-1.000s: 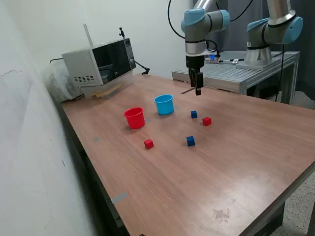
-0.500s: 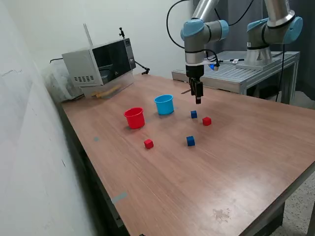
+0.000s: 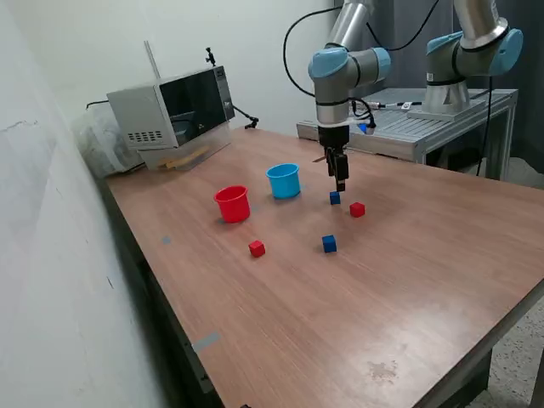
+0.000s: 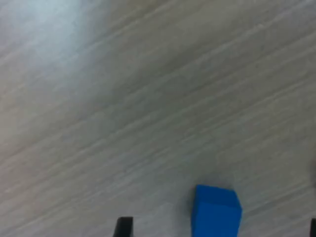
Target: Place red objects in the red bin, and blue objects in the blue bin.
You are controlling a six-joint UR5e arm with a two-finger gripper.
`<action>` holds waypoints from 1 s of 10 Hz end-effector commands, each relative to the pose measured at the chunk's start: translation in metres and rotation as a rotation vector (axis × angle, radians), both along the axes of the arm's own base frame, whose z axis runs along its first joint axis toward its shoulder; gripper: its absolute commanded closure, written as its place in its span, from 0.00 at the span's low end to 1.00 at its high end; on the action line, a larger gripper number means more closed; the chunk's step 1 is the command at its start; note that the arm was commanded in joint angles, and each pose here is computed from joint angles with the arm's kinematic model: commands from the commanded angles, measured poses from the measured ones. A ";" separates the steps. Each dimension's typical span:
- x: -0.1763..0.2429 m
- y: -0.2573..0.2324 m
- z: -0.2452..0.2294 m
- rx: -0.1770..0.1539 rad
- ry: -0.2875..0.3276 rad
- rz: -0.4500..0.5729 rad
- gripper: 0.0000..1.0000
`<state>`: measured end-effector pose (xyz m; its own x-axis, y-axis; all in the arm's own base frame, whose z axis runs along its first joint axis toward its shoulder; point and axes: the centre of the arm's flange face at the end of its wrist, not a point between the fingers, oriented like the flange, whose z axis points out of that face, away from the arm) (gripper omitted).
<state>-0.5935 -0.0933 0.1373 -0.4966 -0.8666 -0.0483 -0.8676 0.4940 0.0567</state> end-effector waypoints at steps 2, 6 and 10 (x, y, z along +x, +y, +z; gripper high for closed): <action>-0.011 -0.001 -0.009 -0.007 -0.004 0.001 0.00; -0.010 0.002 -0.011 -0.008 -0.013 -0.003 0.00; -0.009 0.006 -0.013 -0.009 -0.023 -0.010 0.00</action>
